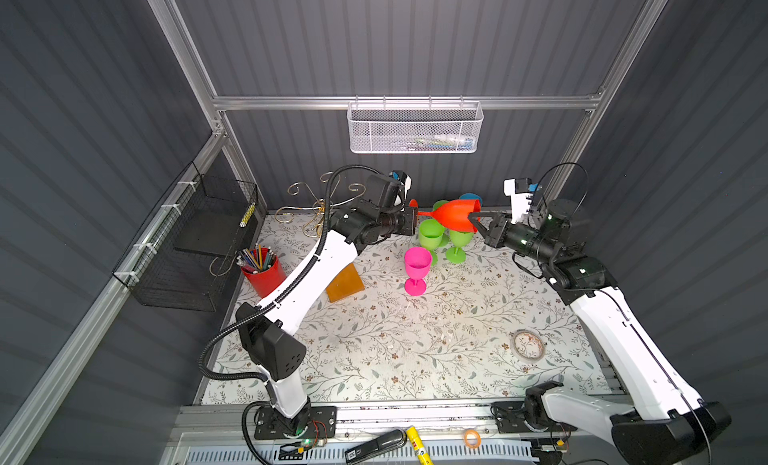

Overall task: Take the wine glass off the wine glass rack
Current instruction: 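Grasp the red glass bowl rim with the right gripper from the left gripper, then open the left gripper and lower the red glass with the right gripper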

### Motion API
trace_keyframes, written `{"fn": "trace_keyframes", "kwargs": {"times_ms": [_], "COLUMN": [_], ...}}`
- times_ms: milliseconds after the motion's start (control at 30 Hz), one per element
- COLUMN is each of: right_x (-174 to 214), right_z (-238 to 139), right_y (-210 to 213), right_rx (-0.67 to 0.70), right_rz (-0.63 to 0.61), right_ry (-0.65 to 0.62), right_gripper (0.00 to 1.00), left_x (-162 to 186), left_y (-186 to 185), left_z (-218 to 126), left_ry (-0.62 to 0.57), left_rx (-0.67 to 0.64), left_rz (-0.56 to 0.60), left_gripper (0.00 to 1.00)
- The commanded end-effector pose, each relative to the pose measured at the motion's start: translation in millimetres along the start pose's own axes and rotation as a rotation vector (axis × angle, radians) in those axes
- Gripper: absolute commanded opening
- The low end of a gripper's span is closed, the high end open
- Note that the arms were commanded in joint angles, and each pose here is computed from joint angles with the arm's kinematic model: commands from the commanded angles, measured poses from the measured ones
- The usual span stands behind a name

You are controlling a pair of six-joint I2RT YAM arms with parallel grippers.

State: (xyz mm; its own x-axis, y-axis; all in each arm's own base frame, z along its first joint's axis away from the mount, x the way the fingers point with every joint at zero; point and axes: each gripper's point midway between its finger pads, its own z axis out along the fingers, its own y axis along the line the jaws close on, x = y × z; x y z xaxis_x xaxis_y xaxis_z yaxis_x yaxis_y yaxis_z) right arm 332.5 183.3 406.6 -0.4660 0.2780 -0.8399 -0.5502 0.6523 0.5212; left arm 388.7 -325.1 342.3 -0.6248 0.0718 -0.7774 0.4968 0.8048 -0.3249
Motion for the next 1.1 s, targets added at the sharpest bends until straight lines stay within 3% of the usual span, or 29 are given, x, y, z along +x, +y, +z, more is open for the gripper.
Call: {"fn": "trace_keyframes", "kwargs": {"times_ms": [0, 67, 133, 233, 433, 1067], "right_x": [-6, -6, -7, -11, -16, 41], "right_z": [0, 0, -2, -7, -25, -49], "right_y": [18, 18, 17, 17, 10, -28], "right_rx": [-0.055, -0.045, -0.036, -0.007, 0.115, 0.479], "right_rz": [-0.016, -0.019, -0.026, -0.047, -0.098, -0.256], "right_ry": [0.005, 0.008, 0.006, 0.0, 0.018, 0.273], "right_gripper": [0.0, 0.0, 0.0, 0.0, 0.0, 0.0], "left_x": [-9, -11, -13, -16, -16, -17], "left_y": [-17, -16, -16, -14, -10, 11], "left_z": [-15, -18, -21, -26, -35, -57], "left_ry": [-0.038, -0.045, -0.052, -0.061, -0.074, -0.09], "left_rx": [0.049, 0.041, 0.038, 0.027, -0.001, -0.132], "left_rz": [0.005, 0.008, 0.012, 0.018, 0.035, 0.137], "left_gripper": [0.08, 0.27, 0.33, 0.53, 0.72, 0.95]}}
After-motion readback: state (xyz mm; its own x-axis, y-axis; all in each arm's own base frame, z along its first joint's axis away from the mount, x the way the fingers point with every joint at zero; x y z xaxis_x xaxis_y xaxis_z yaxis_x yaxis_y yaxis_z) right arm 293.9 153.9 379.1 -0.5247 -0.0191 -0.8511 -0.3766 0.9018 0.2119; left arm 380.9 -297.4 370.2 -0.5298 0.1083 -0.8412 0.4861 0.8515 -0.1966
